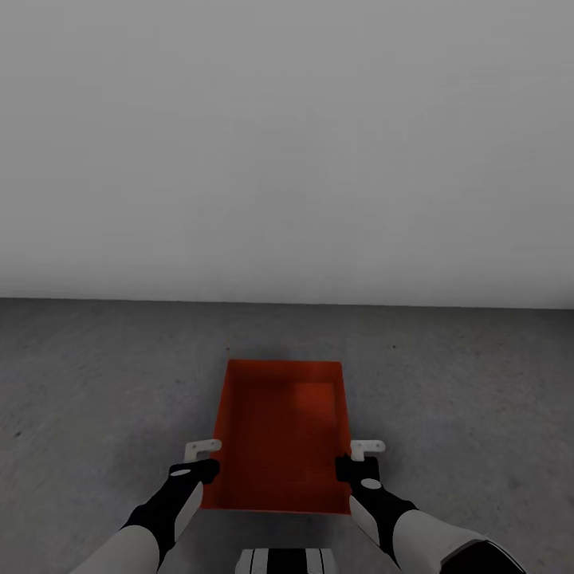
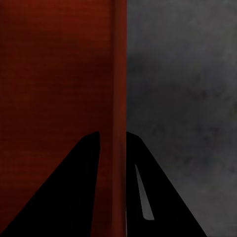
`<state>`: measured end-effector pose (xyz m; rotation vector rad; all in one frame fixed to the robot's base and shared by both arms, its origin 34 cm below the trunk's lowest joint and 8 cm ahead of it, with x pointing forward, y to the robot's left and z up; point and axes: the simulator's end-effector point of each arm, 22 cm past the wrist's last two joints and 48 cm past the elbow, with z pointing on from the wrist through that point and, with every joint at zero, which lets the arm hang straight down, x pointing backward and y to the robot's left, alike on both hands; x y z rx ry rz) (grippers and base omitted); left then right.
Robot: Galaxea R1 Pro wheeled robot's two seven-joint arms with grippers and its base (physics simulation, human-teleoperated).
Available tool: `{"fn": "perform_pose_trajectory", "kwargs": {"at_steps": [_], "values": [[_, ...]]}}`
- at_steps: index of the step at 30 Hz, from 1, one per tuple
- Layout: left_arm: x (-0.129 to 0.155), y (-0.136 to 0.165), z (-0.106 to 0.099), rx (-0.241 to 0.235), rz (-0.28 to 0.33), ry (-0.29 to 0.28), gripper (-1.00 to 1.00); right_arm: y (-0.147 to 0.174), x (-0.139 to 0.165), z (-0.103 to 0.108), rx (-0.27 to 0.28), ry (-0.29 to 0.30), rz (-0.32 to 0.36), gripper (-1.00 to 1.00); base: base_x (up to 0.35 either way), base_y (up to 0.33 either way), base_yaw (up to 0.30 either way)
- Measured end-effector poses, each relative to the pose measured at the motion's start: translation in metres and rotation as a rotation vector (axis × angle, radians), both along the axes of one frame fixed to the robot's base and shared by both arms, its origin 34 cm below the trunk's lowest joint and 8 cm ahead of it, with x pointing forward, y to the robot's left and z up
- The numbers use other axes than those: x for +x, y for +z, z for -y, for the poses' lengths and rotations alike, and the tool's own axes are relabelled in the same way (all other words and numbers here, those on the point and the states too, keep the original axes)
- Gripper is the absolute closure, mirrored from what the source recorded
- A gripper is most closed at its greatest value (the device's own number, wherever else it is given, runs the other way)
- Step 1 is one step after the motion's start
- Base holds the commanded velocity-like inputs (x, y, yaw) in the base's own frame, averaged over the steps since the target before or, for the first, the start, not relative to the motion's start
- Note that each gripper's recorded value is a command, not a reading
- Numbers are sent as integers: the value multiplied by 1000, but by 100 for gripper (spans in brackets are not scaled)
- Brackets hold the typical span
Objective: Move the two storage containers from the living room to the garage. In the garage, place one container on the floor and stack the other container on top of it (either order is fine).
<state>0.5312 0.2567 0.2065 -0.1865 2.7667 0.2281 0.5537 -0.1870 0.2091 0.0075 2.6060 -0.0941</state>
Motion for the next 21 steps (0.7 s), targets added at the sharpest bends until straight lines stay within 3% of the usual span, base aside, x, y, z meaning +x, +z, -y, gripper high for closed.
{"fn": "perform_pose_trajectory", "kwargs": {"at_steps": [21], "values": [[-2,-11,-1,3,2,-1,100,-11,-3,-1,7,-2,-2,100,0,0,0]]}}
